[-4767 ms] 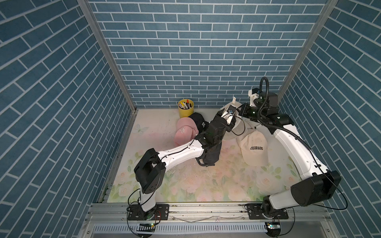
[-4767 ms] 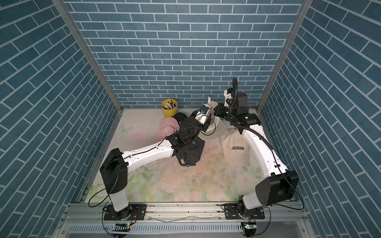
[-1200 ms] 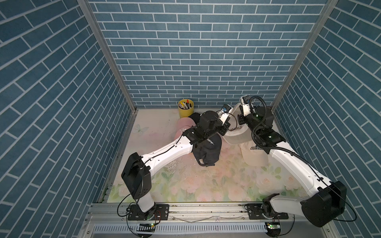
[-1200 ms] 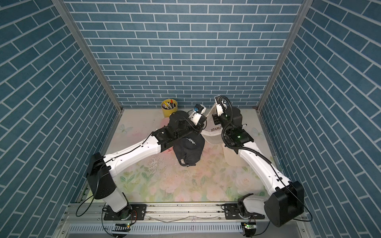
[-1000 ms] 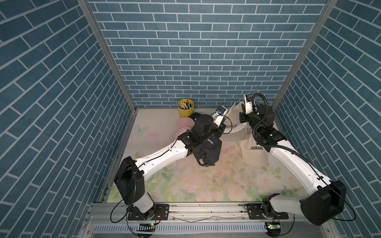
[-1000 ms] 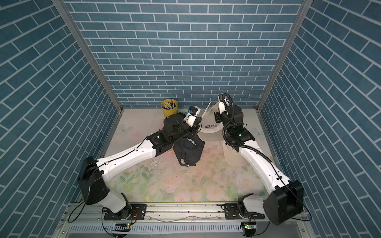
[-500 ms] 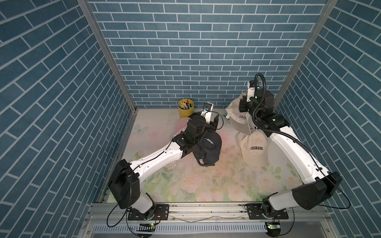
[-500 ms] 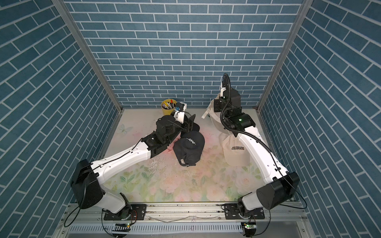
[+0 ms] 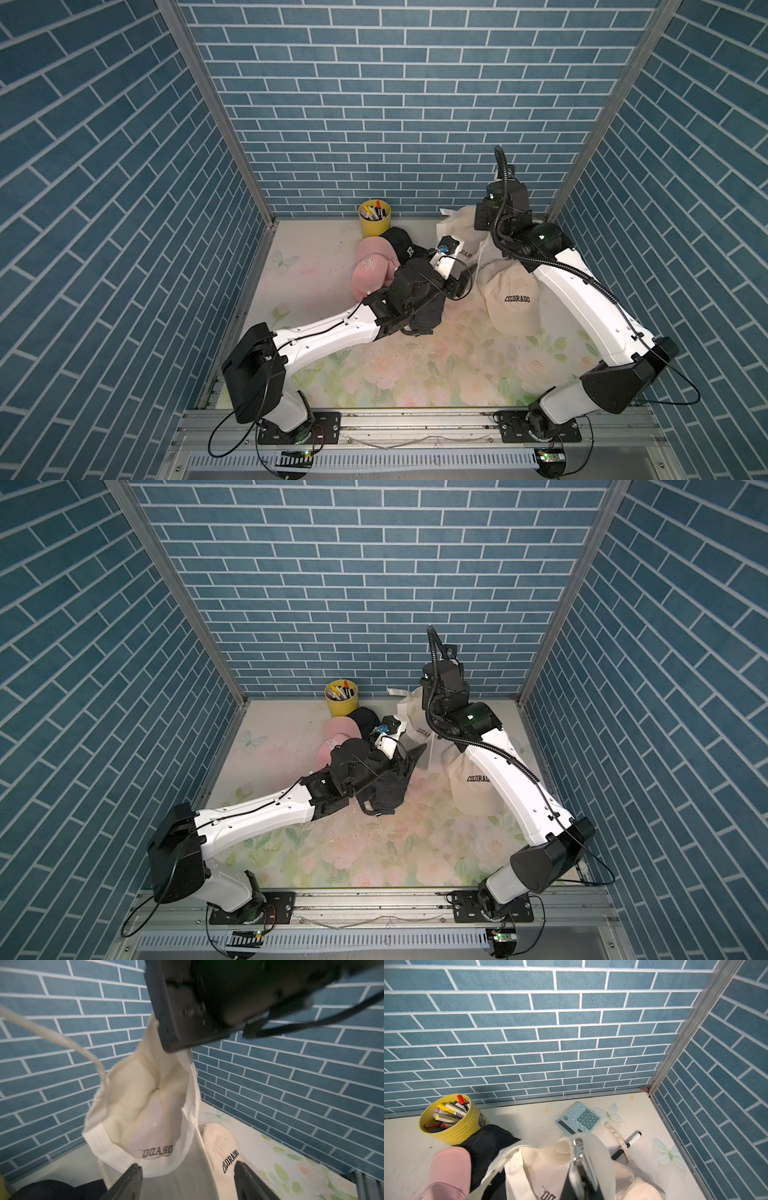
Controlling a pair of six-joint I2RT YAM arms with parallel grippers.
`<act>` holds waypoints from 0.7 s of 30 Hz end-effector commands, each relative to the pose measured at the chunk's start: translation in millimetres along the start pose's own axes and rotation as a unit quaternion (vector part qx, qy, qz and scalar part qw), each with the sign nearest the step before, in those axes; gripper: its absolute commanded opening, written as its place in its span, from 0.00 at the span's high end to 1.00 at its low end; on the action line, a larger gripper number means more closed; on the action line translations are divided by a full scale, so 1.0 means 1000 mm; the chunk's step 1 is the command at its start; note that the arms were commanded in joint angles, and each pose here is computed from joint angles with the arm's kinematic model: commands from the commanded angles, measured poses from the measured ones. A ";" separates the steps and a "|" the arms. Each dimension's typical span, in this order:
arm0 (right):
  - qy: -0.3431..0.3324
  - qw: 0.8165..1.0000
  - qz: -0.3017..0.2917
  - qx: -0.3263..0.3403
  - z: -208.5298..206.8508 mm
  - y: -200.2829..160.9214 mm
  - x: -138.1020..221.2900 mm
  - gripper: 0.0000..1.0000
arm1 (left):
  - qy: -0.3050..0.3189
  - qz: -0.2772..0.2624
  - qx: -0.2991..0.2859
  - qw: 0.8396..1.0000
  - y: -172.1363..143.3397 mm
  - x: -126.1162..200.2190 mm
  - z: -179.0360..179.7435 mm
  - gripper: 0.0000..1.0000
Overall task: Open the adjustable buckle of the baseball cap
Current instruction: Pull the adjustable strap on the baseball cap, then place the baseball cap at the center of the board.
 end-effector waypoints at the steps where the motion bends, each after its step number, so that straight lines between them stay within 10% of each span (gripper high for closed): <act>1: -0.052 0.998 0.000 -0.035 -0.010 0.005 0.008 1.00 | -0.038 -0.008 0.012 0.999 -0.007 -0.008 -0.013 0.25; 13: -0.094 0.994 0.004 -0.052 -0.011 0.010 0.013 1.00 | 0.003 -0.023 0.032 0.999 -0.019 -0.064 -0.008 0.20; 21: -0.125 0.991 0.010 -0.035 -0.009 0.009 0.008 1.00 | -0.106 -0.033 0.053 0.992 -0.017 -0.048 -0.031 0.21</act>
Point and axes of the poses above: each gripper's point midway between its finger pads, its own x axis back along the fingers, its own z axis along the line the jaws close on, y = z × x, the point moved 5 cm from there along x, back along the fingers, and after that the axes turned 12 degrees about x, right-handed, at the moved point
